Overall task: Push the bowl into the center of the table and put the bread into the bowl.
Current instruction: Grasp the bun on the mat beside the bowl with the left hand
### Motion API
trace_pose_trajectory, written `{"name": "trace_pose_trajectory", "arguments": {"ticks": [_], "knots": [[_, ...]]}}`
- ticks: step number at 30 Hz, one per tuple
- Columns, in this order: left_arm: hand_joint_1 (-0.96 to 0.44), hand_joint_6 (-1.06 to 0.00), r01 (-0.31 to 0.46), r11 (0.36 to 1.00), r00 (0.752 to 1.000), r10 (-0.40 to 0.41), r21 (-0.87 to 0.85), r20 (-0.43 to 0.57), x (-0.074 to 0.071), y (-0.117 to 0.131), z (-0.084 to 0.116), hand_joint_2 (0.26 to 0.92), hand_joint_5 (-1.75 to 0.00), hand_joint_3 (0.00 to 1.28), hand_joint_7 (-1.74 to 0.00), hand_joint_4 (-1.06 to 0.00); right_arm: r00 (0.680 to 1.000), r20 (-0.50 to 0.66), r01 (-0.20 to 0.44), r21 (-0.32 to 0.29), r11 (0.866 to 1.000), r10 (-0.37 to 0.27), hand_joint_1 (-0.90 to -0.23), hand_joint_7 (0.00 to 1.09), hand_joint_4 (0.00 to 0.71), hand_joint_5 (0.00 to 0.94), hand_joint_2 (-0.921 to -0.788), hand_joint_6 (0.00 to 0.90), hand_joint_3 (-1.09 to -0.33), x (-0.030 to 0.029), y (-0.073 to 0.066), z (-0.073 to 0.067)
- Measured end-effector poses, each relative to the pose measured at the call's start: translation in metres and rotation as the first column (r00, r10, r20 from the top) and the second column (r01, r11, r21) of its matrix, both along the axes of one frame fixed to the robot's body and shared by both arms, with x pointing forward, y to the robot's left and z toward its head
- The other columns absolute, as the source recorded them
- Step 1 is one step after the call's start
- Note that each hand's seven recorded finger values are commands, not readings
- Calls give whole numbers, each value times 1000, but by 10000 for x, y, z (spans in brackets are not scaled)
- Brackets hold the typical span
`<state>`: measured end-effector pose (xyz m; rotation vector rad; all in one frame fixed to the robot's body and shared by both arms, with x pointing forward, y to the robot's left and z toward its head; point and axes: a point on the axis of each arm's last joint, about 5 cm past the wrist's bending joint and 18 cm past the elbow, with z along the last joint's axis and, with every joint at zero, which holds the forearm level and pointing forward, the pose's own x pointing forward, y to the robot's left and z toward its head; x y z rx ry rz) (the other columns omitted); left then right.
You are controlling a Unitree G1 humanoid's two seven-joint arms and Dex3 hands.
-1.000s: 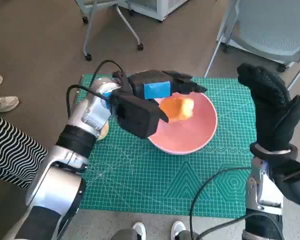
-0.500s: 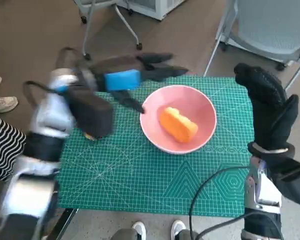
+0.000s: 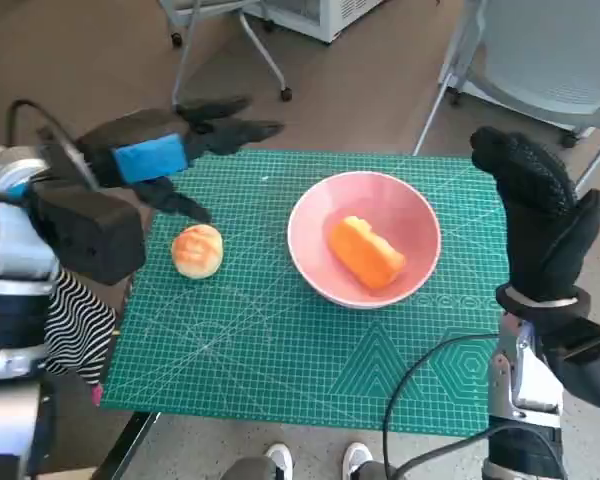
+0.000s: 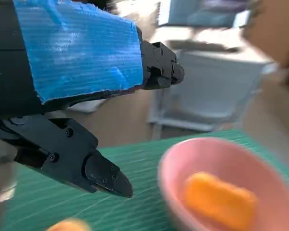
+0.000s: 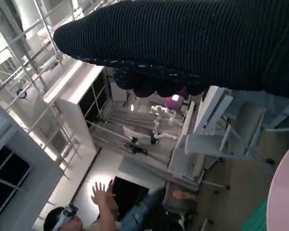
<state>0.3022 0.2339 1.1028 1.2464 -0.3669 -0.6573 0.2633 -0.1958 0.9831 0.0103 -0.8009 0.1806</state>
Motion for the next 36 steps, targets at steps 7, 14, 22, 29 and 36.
{"name": "trace_pose_trajectory", "arguments": {"ticks": [7,14,22,29,36], "knots": [[-218,-178,-47,999,997,46,-6,-54,-22,92,-120,761,1,0,-71,1,1000,-6,-5,2,1000,5,-655,545,166,0,-921,53,-713,8,13,-15],[-188,-179,-71,997,993,69,-13,-93,-40,150,-234,760,1,1,-61,1,1000,-6,-13,4,1000,13,-648,545,166,1,-921,54,-718,15,27,-15],[-151,-175,-112,993,986,106,-39,-128,-27,231,-358,765,1,3,-46,1,1000,-3,-20,2,1000,20,-647,544,167,1,-921,55,-720,21,24,-12],[-101,-175,-141,988,975,126,-69,-185,8,269,-524,772,1,6,-35,1,1000,-4,-22,-1,1000,22,-647,543,167,1,-921,55,-720,22,17,-14],[-30,-170,-161,985,954,140,-58,-263,43,228,-691,786,1,11,-21,1,1000,-2,-23,-3,1000,23,-646,542,166,0,-921,55,-721,20,8,-12]]}}
